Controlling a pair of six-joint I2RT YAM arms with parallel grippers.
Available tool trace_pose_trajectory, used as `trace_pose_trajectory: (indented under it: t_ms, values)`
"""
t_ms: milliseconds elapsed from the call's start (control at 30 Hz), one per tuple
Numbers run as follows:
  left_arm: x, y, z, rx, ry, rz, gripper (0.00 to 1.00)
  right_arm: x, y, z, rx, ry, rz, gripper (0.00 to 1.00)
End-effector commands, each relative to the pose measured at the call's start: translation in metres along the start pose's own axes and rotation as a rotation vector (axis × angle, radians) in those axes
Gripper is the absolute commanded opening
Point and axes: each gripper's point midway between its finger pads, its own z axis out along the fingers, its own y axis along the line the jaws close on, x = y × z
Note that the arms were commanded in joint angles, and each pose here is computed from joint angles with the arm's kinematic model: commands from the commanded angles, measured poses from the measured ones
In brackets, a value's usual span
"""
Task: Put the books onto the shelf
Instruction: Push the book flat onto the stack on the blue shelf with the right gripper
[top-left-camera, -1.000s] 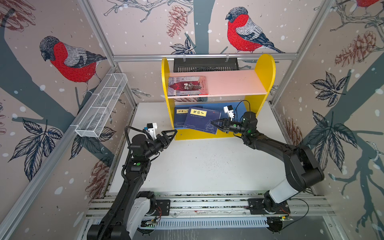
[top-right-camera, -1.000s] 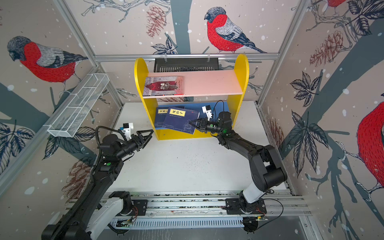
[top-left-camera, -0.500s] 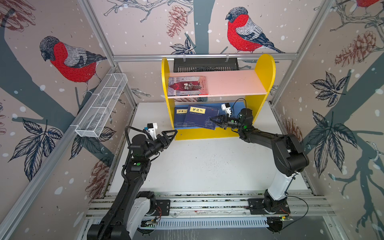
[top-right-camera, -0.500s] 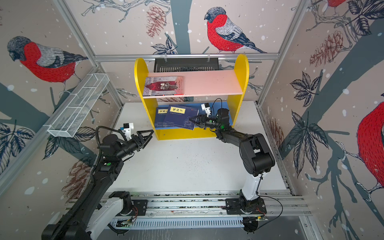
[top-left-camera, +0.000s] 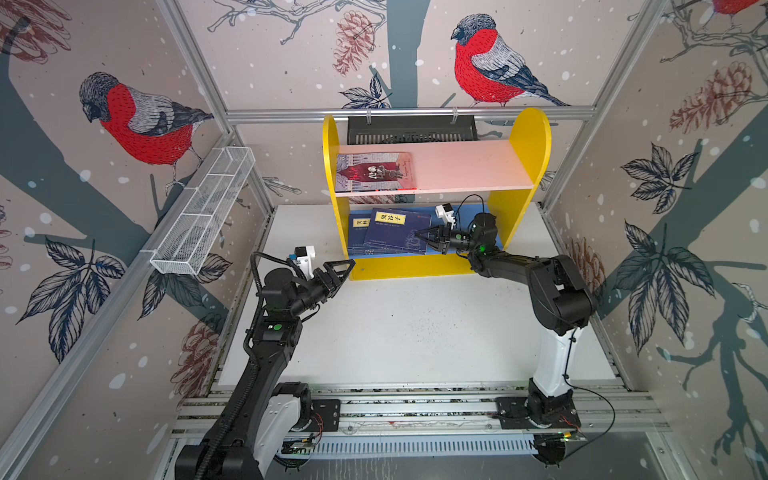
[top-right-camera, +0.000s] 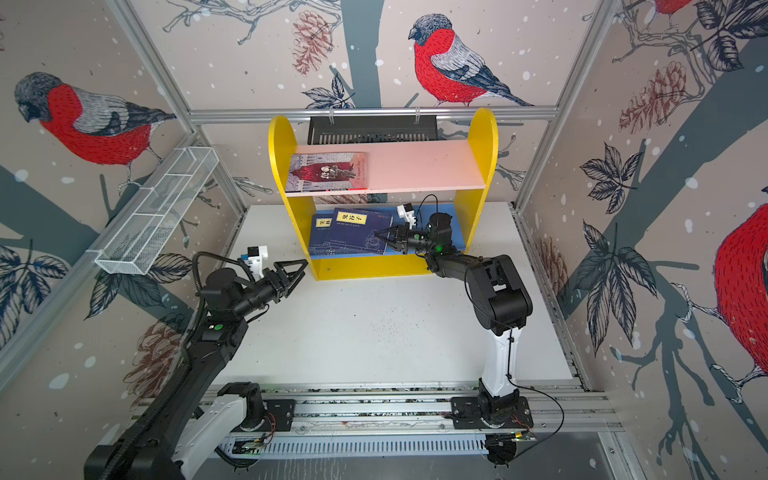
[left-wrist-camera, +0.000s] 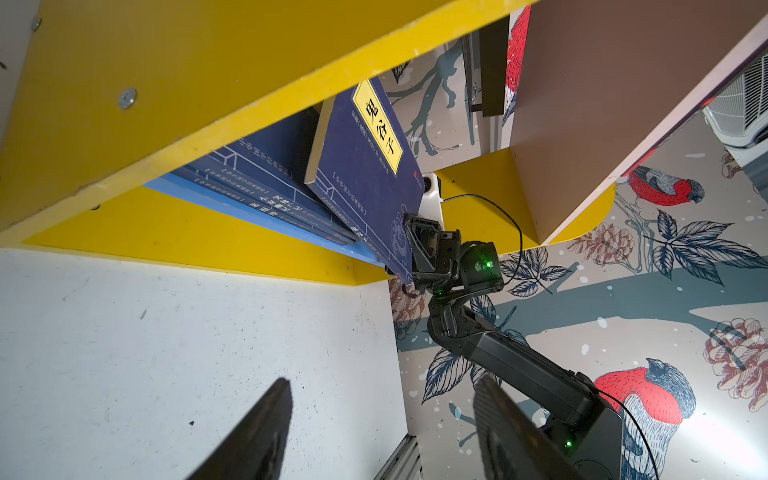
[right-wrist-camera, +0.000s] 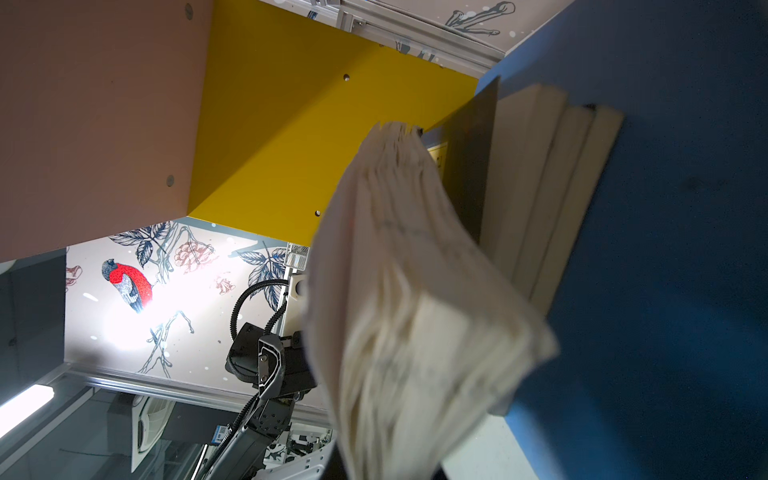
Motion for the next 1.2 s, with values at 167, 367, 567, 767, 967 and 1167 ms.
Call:
trace_pose_trajectory:
  t_ms: [167, 367, 567, 767, 967, 1167]
  values:
    - [-0.001, -0.007, -0.001, 0.03, -0.008, 0.034, 0.7, -0.007, -0.016, 0.007, 0.09, 0.038, -0.047, 0.04]
    - [0.0, -0.007, -0.002, 0.03, -0.006, 0.03, 0.7, -0.014, -0.027, 0.009, 0.15, 0.051, -0.041, 0.06]
    - [0.001, -0.007, -0.003, 0.033, -0.007, 0.031, 0.7, -0.017, -0.041, 0.011, 0.214, 0.076, -0.032, 0.16]
    - [0.003, -0.007, -0.004, 0.038, -0.009, 0.029, 0.7, -0.019, -0.046, 0.007, 0.251, 0.062, -0.034, 0.39]
    - [0.004, -0.007, -0.005, 0.041, -0.01, 0.026, 0.7, -0.021, -0.037, 0.0, 0.274, 0.009, -0.042, 0.5]
    - [0.004, -0.007, -0.006, 0.044, -0.013, 0.024, 0.7, -0.017, -0.03, -0.011, 0.295, -0.046, -0.024, 0.52]
